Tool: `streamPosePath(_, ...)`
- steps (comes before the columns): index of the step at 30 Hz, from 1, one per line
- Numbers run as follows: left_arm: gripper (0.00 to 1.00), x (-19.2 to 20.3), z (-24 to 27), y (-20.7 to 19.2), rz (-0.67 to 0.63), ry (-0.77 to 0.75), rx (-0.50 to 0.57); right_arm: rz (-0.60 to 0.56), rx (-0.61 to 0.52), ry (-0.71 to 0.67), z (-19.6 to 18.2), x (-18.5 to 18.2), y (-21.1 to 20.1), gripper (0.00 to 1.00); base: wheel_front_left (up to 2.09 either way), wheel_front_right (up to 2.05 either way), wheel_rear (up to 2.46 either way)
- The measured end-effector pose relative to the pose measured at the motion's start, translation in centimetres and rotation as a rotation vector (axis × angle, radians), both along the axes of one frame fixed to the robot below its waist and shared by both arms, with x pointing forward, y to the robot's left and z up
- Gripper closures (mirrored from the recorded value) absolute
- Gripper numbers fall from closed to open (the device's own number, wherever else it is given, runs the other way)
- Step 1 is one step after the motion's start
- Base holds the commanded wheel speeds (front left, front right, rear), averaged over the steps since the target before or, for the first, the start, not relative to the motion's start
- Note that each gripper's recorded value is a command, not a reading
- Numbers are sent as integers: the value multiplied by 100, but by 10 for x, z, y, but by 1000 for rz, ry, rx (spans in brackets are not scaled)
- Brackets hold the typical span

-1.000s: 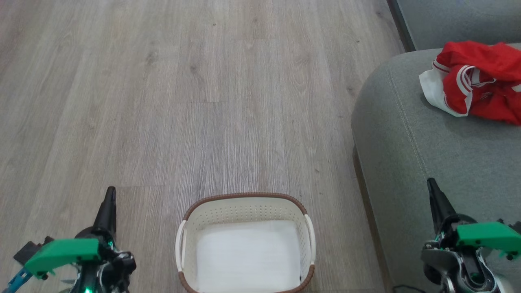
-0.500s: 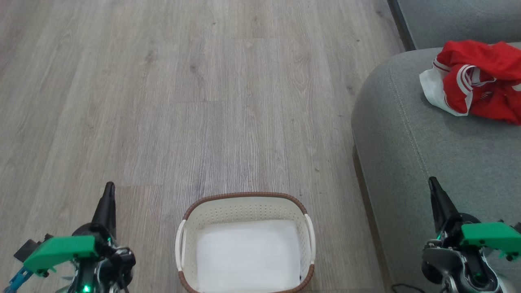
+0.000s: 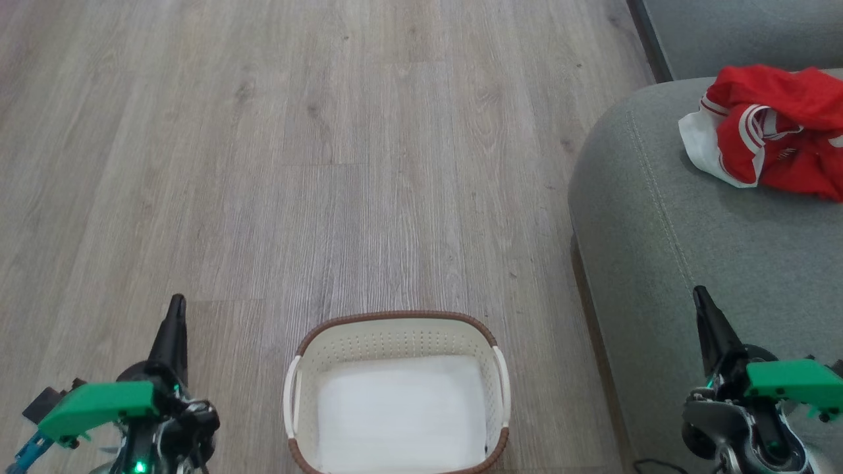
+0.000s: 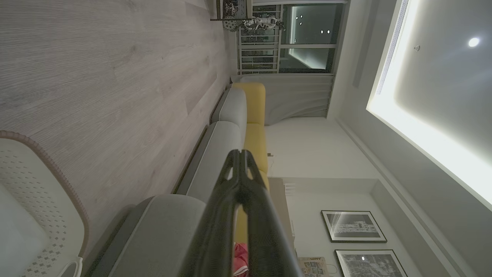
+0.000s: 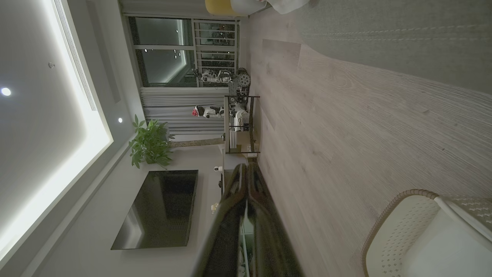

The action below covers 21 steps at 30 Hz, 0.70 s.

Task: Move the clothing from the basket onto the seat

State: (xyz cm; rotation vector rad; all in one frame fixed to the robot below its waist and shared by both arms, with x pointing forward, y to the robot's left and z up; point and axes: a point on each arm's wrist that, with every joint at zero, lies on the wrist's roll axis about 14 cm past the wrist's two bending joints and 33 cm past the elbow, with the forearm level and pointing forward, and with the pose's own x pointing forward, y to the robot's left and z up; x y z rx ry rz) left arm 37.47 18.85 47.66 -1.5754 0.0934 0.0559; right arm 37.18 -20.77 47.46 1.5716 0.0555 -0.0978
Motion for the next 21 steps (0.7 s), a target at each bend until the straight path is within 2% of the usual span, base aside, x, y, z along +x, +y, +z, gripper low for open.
streamPosePath(21, 100, 0, 0, 0, 0, 0, 0, 0, 0, 0, 0, 0, 0, 100, 0, 0, 0)
